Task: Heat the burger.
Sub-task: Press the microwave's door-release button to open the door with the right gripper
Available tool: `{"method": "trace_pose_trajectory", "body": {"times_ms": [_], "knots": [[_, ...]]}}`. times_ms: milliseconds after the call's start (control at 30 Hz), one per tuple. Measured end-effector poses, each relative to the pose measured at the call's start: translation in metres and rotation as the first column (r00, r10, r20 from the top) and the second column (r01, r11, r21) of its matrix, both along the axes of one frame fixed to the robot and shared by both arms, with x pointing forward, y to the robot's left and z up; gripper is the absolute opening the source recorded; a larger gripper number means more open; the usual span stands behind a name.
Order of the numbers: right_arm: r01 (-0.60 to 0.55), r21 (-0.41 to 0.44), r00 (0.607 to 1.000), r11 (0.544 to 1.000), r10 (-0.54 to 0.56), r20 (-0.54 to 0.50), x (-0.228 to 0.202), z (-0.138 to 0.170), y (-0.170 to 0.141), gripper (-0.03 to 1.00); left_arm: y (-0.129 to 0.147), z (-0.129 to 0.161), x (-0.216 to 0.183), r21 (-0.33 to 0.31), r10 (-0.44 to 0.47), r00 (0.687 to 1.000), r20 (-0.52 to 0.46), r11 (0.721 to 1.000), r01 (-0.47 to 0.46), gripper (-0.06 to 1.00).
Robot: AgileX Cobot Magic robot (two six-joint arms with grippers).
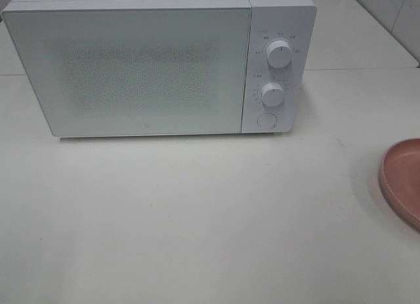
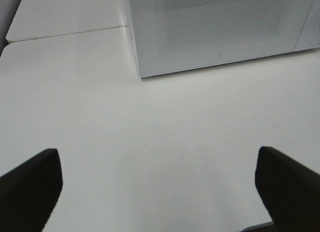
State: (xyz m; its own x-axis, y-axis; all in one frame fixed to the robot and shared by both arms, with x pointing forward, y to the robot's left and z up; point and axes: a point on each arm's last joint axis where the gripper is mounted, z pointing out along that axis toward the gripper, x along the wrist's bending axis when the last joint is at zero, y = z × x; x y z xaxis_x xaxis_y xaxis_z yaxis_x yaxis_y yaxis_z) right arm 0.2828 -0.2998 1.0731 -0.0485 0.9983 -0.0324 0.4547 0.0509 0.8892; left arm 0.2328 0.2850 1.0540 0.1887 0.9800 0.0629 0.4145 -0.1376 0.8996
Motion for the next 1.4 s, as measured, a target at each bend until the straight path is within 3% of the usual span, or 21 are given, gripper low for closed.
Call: {"method": "trace_pose_trajectory", "body": {"times_ms": [933, 1400], "knots": [[-0.06, -0.019, 0.975, 0.998, 0.062, 0.215, 0.085, -0.009, 0.013, 0.74, 0.0, 0.0, 0.0, 0.0, 0.0, 1.0, 0.0, 1.0, 0.0, 0.97], [-0.098, -0.009, 0.959, 0.995, 0.096, 0.265, 0.141, -0.026, 0.022, 0.74, 0.0, 0.0, 0.0, 0.0, 0.0, 1.0, 0.0, 1.0, 0.0, 0.97]]}}
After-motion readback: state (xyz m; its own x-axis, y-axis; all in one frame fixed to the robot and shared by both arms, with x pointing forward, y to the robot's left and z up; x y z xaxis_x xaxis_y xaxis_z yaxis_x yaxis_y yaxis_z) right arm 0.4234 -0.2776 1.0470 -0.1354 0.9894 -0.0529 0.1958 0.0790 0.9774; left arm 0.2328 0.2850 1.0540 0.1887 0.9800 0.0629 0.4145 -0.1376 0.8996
